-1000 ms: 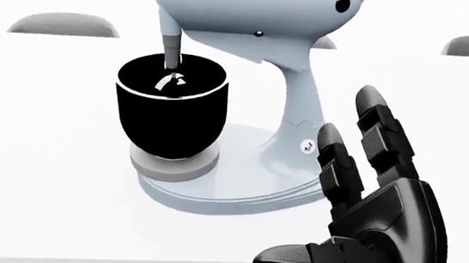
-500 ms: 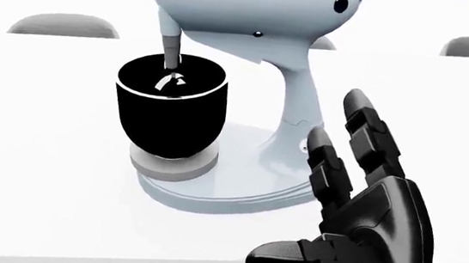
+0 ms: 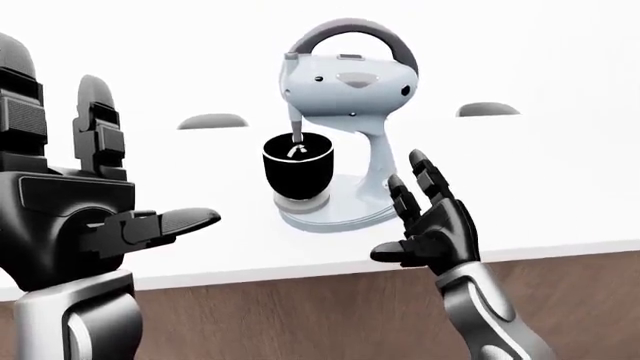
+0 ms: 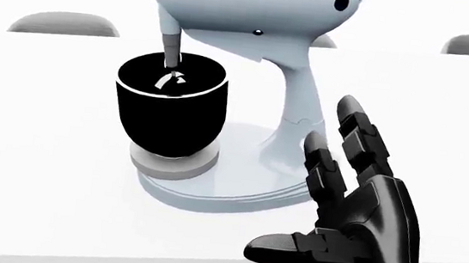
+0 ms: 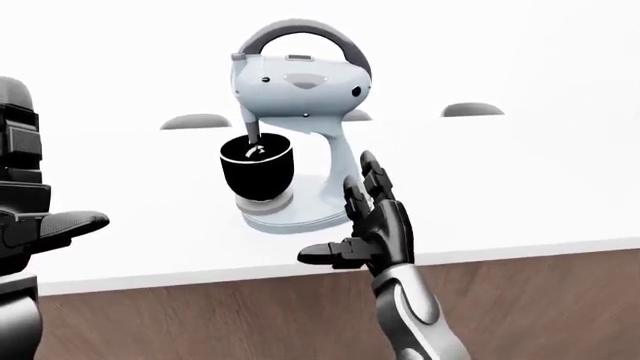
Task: Open the stand mixer head.
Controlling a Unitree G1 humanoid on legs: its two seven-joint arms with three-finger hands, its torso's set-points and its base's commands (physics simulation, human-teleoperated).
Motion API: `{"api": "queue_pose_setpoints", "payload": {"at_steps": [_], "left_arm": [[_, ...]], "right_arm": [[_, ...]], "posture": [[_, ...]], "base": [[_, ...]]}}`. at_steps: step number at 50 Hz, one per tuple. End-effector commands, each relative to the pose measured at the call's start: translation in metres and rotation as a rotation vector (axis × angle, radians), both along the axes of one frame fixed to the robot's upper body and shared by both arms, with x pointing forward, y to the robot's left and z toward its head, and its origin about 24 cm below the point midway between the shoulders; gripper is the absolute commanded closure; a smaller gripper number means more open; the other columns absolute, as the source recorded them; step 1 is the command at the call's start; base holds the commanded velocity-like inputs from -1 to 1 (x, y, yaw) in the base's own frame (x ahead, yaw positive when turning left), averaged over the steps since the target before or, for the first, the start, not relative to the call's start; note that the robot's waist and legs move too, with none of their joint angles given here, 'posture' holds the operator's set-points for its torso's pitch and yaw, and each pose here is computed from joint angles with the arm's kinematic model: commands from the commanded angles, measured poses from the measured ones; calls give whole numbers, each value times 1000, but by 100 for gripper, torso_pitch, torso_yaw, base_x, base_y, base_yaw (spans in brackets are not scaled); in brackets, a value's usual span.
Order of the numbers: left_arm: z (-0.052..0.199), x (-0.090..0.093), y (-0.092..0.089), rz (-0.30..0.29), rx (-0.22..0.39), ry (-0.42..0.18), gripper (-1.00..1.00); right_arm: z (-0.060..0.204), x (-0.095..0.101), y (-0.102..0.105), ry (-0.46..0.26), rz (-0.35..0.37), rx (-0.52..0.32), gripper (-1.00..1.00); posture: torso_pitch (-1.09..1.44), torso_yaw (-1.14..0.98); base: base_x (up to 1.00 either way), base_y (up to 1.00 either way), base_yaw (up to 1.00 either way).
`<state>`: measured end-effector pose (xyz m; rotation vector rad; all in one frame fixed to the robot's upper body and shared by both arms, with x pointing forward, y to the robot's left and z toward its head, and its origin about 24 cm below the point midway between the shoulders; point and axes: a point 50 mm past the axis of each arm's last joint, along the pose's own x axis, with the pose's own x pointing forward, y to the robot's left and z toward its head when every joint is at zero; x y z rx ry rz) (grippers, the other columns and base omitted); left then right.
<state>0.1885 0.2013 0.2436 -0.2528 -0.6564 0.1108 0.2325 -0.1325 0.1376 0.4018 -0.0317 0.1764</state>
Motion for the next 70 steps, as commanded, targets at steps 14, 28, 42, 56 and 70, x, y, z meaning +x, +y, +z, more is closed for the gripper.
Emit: {"api": "queue_pose_setpoints", "payload": {"at_steps": [14, 28, 42, 56, 70], "left_arm": [[7, -4, -1, -5, 10, -53, -98], [9, -5, -1, -4, 11, -57, -98], [10, -5, 0, -2, 11, -58, -98], [10, -5, -1, -2, 11, -59, -98], [11, -6, -1, -3, 11, -62, -98]], "right_arm": [[10, 7, 1, -76, -5, 1, -100], [5, 12, 2, -79, -9, -19, -100], [-2, 19, 1, -70, -15, -29, -100], [-8, 26, 0, -61, -22, -38, -100], [-12, 30, 0, -55, -24, -44, -100]], "posture": [[-32, 0], [-32, 0], [-32, 0], [-32, 0], [-32, 0]], "base": [[0, 0, 0], [0, 0, 0], [0, 0, 0], [0, 0, 0], [0, 0, 0]]}}
